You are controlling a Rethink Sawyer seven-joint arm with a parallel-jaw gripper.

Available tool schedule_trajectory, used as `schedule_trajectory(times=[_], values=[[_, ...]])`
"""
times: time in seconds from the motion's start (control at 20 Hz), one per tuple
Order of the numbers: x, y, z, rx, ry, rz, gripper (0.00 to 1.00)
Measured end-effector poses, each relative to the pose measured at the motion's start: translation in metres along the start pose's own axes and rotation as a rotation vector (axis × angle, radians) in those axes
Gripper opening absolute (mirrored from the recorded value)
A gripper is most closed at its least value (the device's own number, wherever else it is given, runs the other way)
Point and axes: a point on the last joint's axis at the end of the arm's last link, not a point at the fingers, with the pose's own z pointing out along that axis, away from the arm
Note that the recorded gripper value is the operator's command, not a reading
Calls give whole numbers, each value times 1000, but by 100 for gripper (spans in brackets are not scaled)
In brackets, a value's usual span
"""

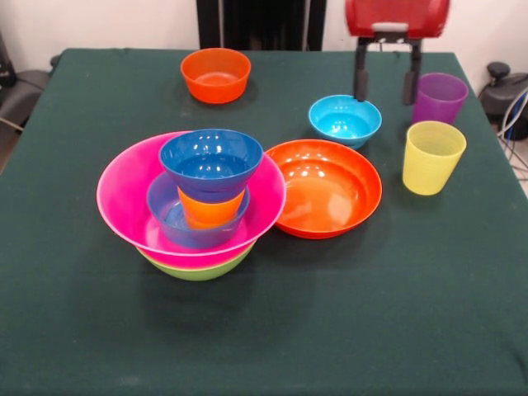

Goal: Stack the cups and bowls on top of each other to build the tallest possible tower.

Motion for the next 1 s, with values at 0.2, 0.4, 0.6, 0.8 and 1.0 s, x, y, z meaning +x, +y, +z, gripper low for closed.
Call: schedule_trajectory(times=[0.2, 0.4, 0.6, 0.8, 1.0], values=[[11, 26, -17, -6, 31, 18, 100], [17, 34, -23, -4, 32, 13, 100], [19, 26, -16, 15, 39, 17, 100], [19, 6, -1, 57, 35, 24, 100], [18, -13, 14, 90, 18, 31, 100]])
